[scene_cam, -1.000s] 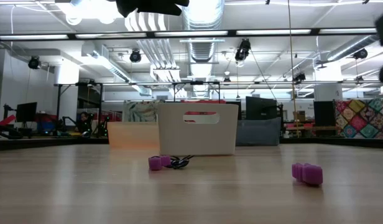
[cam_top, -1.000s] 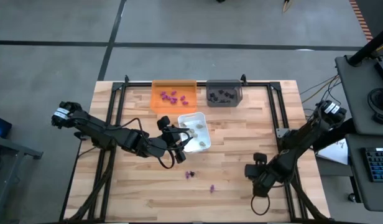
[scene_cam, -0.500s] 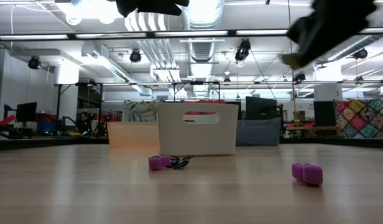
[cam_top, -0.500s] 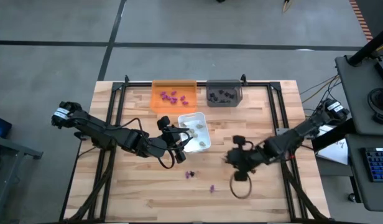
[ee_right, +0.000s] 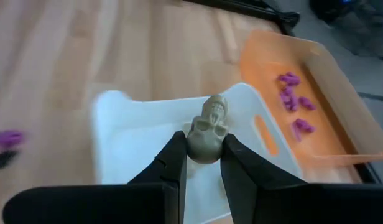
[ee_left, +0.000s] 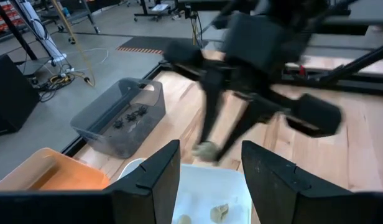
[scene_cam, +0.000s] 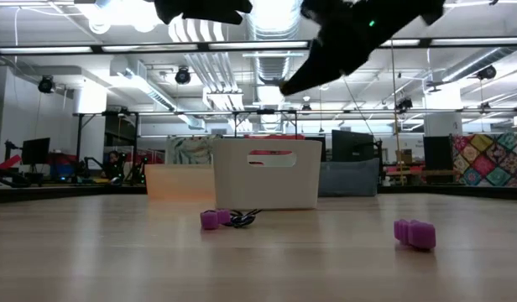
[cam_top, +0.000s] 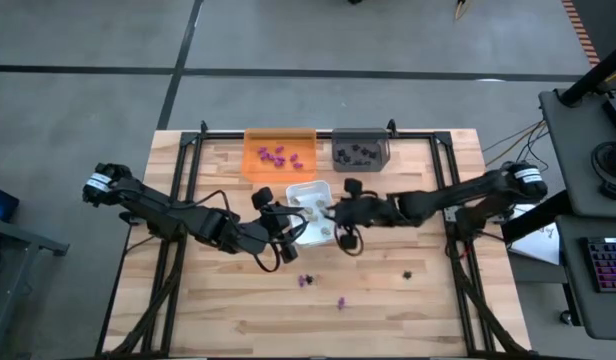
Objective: Sort Halloween decoration
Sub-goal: Put the white skull toy into the white bin, then put the purple skeleton toy into the orange bin
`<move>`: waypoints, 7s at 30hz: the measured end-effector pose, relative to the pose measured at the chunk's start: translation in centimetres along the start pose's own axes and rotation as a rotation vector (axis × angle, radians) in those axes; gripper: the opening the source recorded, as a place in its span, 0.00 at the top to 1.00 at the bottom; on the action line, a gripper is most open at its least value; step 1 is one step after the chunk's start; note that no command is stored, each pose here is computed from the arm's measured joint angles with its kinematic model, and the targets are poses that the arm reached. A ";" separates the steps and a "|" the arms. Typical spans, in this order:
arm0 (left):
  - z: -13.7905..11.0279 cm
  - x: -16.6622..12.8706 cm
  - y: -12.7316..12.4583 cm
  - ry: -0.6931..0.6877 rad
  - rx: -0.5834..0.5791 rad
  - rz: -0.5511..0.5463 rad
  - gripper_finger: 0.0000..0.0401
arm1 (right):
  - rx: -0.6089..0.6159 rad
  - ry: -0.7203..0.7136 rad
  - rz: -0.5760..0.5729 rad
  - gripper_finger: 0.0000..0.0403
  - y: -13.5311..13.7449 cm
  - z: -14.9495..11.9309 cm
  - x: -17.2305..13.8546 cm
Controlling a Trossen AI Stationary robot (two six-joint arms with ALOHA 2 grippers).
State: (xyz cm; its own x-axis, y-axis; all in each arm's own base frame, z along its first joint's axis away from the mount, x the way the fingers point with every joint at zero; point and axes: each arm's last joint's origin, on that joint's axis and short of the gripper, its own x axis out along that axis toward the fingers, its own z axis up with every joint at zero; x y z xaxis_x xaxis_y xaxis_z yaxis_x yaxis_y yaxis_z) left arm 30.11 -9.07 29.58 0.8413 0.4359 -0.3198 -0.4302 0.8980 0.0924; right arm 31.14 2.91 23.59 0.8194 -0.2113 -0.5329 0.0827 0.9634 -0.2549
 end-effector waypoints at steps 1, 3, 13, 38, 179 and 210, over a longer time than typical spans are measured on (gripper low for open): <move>-0.1 0.0 0.0 0.007 0.006 0.001 0.61 | 0.005 -0.005 -0.016 0.84 -0.5 -0.1 0.5; -0.1 -0.1 0.1 0.015 0.012 0.003 0.61 | 0.012 -0.006 -0.048 0.84 -1.4 -0.3 1.6; -0.7 -0.4 0.2 0.062 0.051 0.008 0.61 | 0.090 0.061 -0.134 0.83 -4.1 -2.4 5.2; -0.9 -0.4 0.2 0.083 0.036 -0.003 0.61 | 0.120 0.046 -0.105 0.72 -4.2 -2.0 4.9; -20.6 2.2 -8.9 0.253 -0.047 -0.297 0.68 | 0.041 -0.113 0.168 0.80 7.6 -0.5 -8.9; -12.4 -1.0 -6.8 0.057 -0.112 -0.301 0.72 | 0.046 -0.108 0.170 0.81 7.7 -0.7 -8.8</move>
State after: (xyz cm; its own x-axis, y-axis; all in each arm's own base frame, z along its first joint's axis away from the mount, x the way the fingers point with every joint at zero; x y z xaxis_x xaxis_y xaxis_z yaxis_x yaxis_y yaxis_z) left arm 28.15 -16.40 17.54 0.9179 0.1449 -0.3695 -0.2008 0.9726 -0.1175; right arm 24.13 12.05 25.79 0.8796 -0.0284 -0.4749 -0.0385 0.9907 -0.1306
